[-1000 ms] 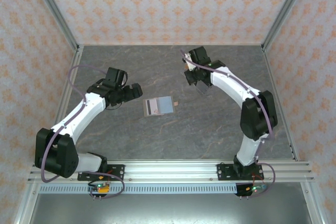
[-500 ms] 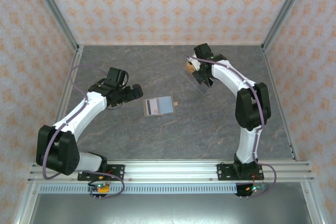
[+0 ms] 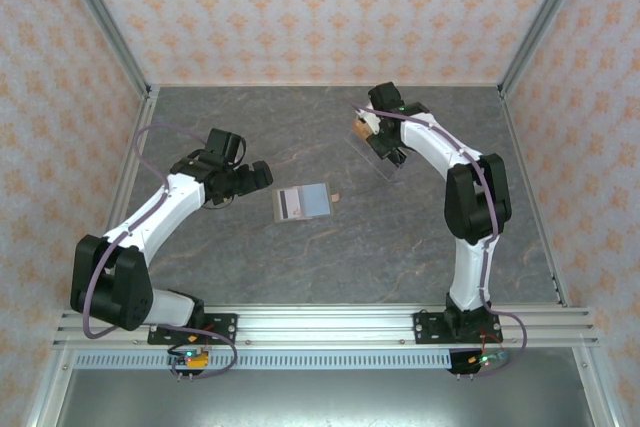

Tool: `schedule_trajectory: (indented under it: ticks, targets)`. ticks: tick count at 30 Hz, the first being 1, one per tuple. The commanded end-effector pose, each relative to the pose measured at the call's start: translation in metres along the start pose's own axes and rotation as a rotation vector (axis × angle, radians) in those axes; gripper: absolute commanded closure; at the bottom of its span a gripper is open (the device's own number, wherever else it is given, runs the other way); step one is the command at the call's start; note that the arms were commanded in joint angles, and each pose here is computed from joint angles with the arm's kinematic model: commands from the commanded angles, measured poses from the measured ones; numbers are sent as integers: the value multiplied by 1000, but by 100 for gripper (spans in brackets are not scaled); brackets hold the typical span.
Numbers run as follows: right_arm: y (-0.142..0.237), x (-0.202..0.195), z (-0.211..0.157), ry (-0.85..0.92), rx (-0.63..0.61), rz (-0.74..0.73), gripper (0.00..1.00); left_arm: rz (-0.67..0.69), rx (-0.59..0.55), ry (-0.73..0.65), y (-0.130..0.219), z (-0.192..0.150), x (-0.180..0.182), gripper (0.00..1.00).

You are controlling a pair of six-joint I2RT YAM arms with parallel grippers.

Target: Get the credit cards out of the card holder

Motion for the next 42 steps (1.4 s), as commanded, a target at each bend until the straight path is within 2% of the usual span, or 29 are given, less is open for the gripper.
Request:
schedule_trajectory:
  ticks: [1, 9, 12, 21, 26, 32, 38, 42]
  targets:
    - [-3, -9, 5, 8, -1, -41, 100, 8, 6, 14, 3, 5, -1, 0]
    - [-7, -11, 2, 7, 10, -42, 92, -12, 25, 20, -4, 6, -5, 0]
    - [-8, -13, 2, 0, 13, -56, 85, -20, 34, 20, -5, 6, -6, 0]
    - [-7, -17, 3, -24, 9, -92, 81, -24, 52, 15, -7, 5, -7, 0]
    - [20, -18, 7, -93, -60, -55, 76, -9, 48, 25, -6, 6, -5, 0]
    - [66, -17, 9, -327, -171, -11, 59, 16, 31, 81, -8, 4, -1, 0]
    - [81, 28, 17, -502, -231, 53, 45, -13, 34, 103, -14, 2, -2, 0]
    - [76, 75, 25, -591, -197, 237, 42, -2, 38, 113, -17, 0, 1, 0]
Point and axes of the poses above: each hand's point on the last joint's axis, 136 mm out from that joint toward the fingers, its own y axis back along the fingers, its own x axis along the line the jaws close on, z = x × y, the point moved 8 cm from there along y, back along the fingers, and after that the axes turned 3 degrees about y, right-handed, at the moved point
